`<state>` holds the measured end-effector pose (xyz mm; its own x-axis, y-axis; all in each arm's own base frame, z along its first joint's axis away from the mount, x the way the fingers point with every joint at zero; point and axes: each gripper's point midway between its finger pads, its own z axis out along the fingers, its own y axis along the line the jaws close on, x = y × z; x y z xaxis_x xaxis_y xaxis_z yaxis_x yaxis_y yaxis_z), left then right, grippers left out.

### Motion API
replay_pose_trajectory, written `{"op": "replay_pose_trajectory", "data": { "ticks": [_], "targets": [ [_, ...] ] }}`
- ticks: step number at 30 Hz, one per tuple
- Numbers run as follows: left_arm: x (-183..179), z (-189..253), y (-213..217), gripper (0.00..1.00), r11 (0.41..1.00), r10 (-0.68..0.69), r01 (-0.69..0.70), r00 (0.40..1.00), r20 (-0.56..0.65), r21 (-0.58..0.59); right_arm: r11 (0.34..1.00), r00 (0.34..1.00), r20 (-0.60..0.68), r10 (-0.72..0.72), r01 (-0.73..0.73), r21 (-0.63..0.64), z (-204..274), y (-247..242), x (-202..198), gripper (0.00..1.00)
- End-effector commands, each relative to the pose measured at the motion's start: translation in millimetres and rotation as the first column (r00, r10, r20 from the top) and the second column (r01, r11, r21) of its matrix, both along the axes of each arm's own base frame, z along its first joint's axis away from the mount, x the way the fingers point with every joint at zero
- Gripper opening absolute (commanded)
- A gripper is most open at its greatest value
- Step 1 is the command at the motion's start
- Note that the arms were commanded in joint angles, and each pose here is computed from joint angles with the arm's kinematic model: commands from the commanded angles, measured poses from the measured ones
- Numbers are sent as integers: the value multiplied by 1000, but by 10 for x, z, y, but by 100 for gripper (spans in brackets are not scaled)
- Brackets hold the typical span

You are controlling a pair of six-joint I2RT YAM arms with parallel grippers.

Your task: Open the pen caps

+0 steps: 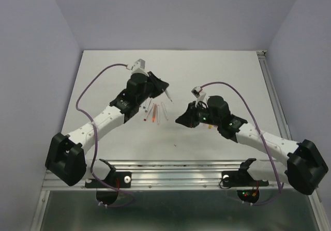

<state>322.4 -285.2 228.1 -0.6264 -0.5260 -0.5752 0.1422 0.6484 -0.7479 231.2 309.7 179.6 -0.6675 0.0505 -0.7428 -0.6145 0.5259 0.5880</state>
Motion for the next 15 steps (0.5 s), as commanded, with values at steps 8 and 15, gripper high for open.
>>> {"op": "replay_pose_trajectory", "data": {
  "ticks": [8,15],
  "targets": [
    [1192,468,1551,0,915,385,-398,911,149,65,985,977,-133,-164,155,-73,-411,-696,-610,1],
    [742,-448,902,0,984,66,-59,997,-35,167,833,880,-108,-463,390,-392,-851,-960,-50,1]
  ]
}}
